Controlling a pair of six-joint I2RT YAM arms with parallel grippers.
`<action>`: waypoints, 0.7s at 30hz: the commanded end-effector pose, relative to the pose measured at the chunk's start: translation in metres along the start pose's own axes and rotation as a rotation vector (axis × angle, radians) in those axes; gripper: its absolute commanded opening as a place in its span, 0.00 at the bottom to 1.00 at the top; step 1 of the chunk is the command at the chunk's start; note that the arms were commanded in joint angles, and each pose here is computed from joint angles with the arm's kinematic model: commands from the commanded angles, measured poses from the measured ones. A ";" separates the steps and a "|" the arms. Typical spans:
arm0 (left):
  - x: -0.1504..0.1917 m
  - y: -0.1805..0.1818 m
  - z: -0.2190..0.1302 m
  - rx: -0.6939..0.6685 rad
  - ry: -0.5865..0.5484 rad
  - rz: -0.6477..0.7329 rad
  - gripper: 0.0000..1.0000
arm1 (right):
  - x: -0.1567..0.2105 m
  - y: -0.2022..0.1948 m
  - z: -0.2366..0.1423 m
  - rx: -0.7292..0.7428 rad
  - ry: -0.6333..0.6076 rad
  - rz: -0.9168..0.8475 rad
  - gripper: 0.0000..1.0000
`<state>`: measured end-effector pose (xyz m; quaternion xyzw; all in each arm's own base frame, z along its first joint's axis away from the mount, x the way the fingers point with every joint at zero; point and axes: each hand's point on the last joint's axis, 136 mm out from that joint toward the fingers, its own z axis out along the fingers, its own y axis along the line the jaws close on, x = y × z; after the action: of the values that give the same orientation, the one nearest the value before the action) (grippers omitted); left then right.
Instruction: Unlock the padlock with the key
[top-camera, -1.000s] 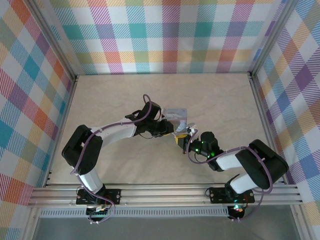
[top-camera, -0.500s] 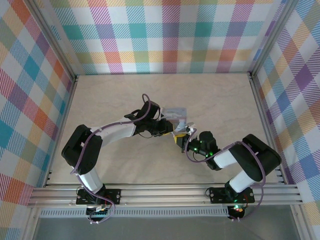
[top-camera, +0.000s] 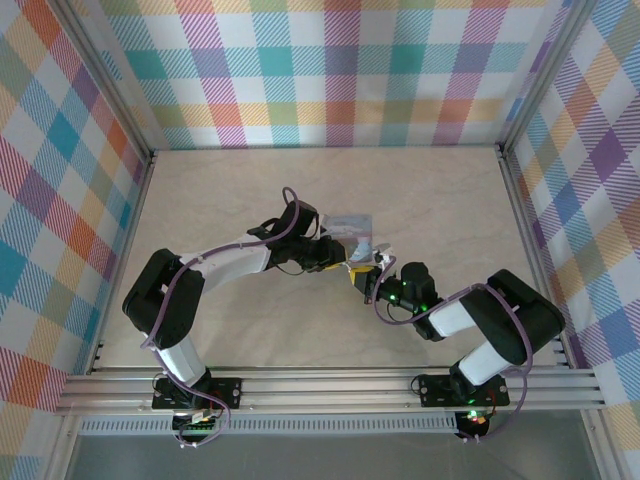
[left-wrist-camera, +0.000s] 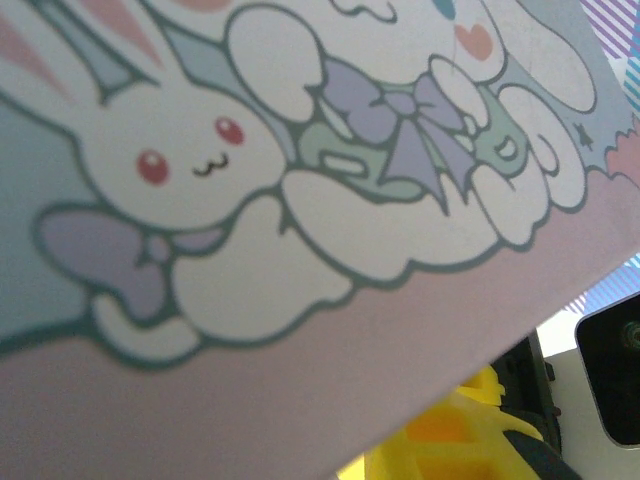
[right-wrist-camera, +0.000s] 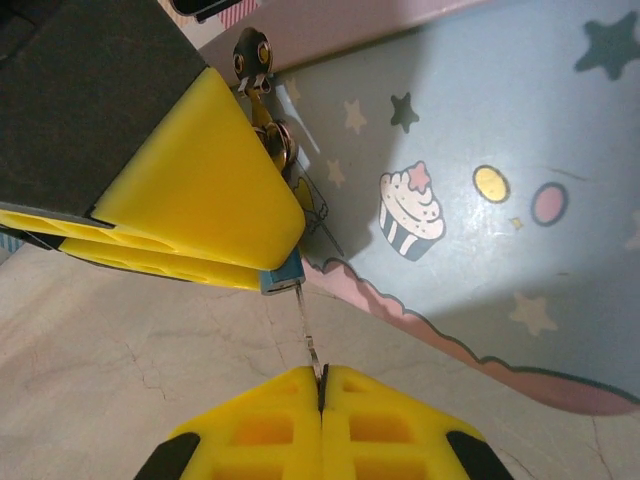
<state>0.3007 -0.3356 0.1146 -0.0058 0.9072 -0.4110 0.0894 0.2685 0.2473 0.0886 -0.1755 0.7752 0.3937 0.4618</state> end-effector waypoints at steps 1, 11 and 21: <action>-0.005 -0.024 -0.012 0.080 -0.008 0.035 0.11 | -0.018 0.008 -0.003 -0.031 -0.067 -0.004 0.01; -0.005 -0.024 -0.013 0.081 -0.001 0.037 0.10 | -0.016 0.003 0.000 -0.016 -0.056 0.003 0.01; -0.005 -0.023 -0.014 0.079 -0.001 0.032 0.10 | -0.012 -0.001 0.006 -0.007 -0.036 0.020 0.01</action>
<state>0.2996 -0.3354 0.1159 -0.0044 0.9050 -0.4172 0.0824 0.2706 0.2471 0.0855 -0.1664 0.7795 0.3958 0.4561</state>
